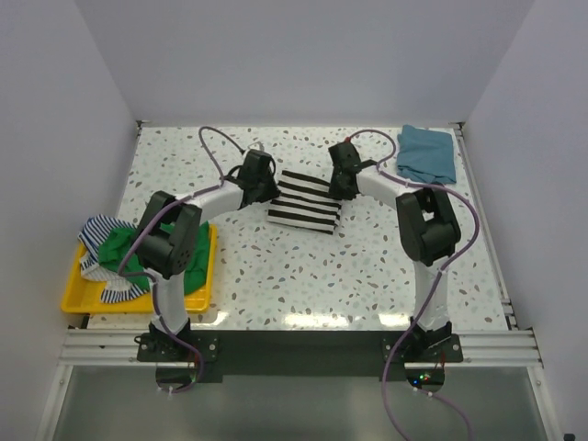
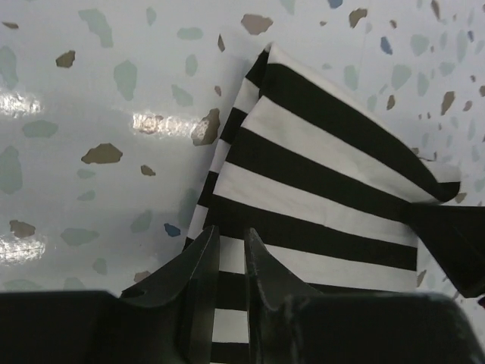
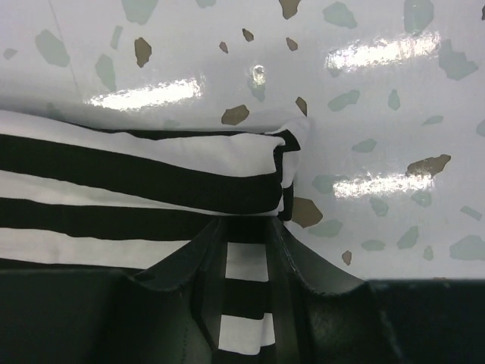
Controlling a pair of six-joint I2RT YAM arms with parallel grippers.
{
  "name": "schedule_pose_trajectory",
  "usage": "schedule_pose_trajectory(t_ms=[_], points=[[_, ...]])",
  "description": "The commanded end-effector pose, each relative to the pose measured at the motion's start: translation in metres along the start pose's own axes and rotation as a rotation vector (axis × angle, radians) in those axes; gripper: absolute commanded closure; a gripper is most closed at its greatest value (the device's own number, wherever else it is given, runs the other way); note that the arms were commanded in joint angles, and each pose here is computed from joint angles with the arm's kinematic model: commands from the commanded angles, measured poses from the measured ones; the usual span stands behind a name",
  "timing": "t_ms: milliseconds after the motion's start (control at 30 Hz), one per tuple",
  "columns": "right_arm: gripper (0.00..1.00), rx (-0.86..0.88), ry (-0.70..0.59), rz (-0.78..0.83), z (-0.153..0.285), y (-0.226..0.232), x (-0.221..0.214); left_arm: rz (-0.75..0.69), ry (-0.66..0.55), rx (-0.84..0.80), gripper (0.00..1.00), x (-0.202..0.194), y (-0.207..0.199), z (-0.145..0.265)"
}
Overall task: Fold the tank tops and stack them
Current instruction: Fold the tank top, then neatly place the folded tank top to the corner
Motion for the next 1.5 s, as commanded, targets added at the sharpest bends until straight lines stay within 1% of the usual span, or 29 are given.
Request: schedule_pose_trajectory(t_ms=[0,233,333,400,433,467,533,567,600,633,700,733,800,833,900,933,967,1000,1033,1067,1100,1133,1167,1200,1267,1300,1333,1400,1467], points=[[0.69,-0.046,0.019,0.001,-0.007,-0.009,-0.007,-0.065,0.001,0.083,0.76,-0.015,0.017,-0.008],[0.72,-0.044,0.029,0.014,-0.013,-0.008,-0.009,-0.066,0.045,0.115,0.8,-0.042,0.03,-0.008],[0.71,-0.024,0.014,0.042,-0.016,-0.003,0.0,-0.05,0.076,0.114,0.82,-0.06,0.031,0.0],[0.69,0.003,-0.013,0.071,-0.02,0.004,0.015,-0.032,0.082,0.068,0.82,-0.07,0.021,0.012],[0.64,0.03,-0.019,0.082,-0.023,0.01,0.02,0.0,0.107,0.061,0.82,-0.085,0.023,0.017],[0.62,0.085,-0.055,0.1,-0.021,0.022,0.038,0.011,0.109,0.016,0.83,-0.088,0.012,0.025],[0.57,0.115,-0.059,0.148,-0.033,0.032,0.047,0.019,0.157,-0.048,0.83,-0.116,-0.011,0.038],[0.55,0.155,-0.097,0.155,-0.026,0.045,0.069,-0.001,0.185,-0.086,0.83,-0.131,-0.026,0.047],[0.53,0.163,-0.106,0.171,-0.026,0.049,0.077,0.001,0.196,-0.105,0.82,-0.136,-0.033,0.052],[0.47,0.166,-0.11,0.187,-0.03,0.053,0.08,0.008,0.195,-0.151,0.8,-0.138,-0.046,0.055],[0.38,0.157,-0.168,0.206,-0.016,0.056,0.107,-0.006,0.214,-0.183,0.78,-0.141,-0.058,0.063],[0.31,0.143,-0.184,0.21,-0.009,0.054,0.115,-0.026,0.222,-0.171,0.76,-0.138,-0.058,0.068],[0.25,0.104,-0.218,0.194,0.01,0.044,0.131,-0.068,0.191,-0.161,0.74,-0.127,-0.056,0.083],[0.25,0.102,-0.256,0.157,0.032,0.036,0.146,-0.08,0.18,-0.153,0.73,-0.125,-0.052,0.089],[0.24,0.084,-0.232,0.124,0.038,0.02,0.138,-0.105,0.127,-0.153,0.73,-0.108,-0.05,0.108],[0.24,0.075,-0.232,0.092,0.053,0.006,0.137,-0.109,0.095,-0.166,0.73,-0.098,-0.053,0.118],[0.24,0.069,-0.226,0.075,0.059,-0.001,0.134,-0.122,0.077,-0.145,0.73,-0.092,-0.049,0.123],[0.24,0.093,-0.22,0.061,0.068,-0.003,0.129,-0.13,0.003,-0.119,0.72,-0.075,-0.051,0.125],[0.24,0.12,-0.215,0.032,0.076,-0.01,0.12,-0.139,-0.027,-0.109,0.69,-0.066,-0.052,0.124],[0.24,0.144,-0.206,0.015,0.081,-0.011,0.114,-0.135,-0.052,-0.078,0.69,-0.051,-0.046,0.117],[0.24,0.167,-0.198,-0.002,0.084,-0.013,0.108,-0.133,-0.077,-0.077,0.69,-0.033,-0.054,0.115],[0.24,0.203,-0.135,-0.028,0.077,-0.015,0.086,-0.144,-0.06,-0.032,0.71,-0.031,-0.046,0.097],[0.24,0.225,-0.168,-0.052,0.088,-0.017,0.088,-0.144,-0.067,-0.005,0.72,-0.018,-0.039,0.086],[0.24,0.27,-0.154,-0.059,0.089,-0.014,0.081,-0.163,-0.093,-0.009,0.73,-0.002,-0.048,0.081],[0.22,0.316,-0.133,-0.091,0.086,-0.014,0.065,-0.206,-0.077,0.031,0.73,0.002,-0.042,0.051],[0.2,0.322,-0.123,-0.097,0.084,-0.014,0.06,-0.242,-0.106,0.015,0.74,0.017,-0.055,0.048],[0.18,0.316,-0.097,-0.112,0.078,-0.017,0.05,-0.274,-0.078,0.049,0.75,0.01,-0.049,0.027],[0.15,0.358,-0.086,-0.137,0.073,-0.014,0.044,-0.332,-0.082,0.035,0.76,0.015,-0.058,0.014],[0.14,0.394,-0.067,-0.176,0.064,-0.012,0.034,-0.365,-0.071,0.055,0.76,0.008,-0.051,-0.004]])
Point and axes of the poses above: each gripper's point midway between its finger pads, its own z axis back along the fingers, its own y axis along the line the jaws close on, x = y × z, the point moved 3 cm from there along z, back along the fingers, and after that the axes turned 4 degrees about z, right-handed, at the moved point
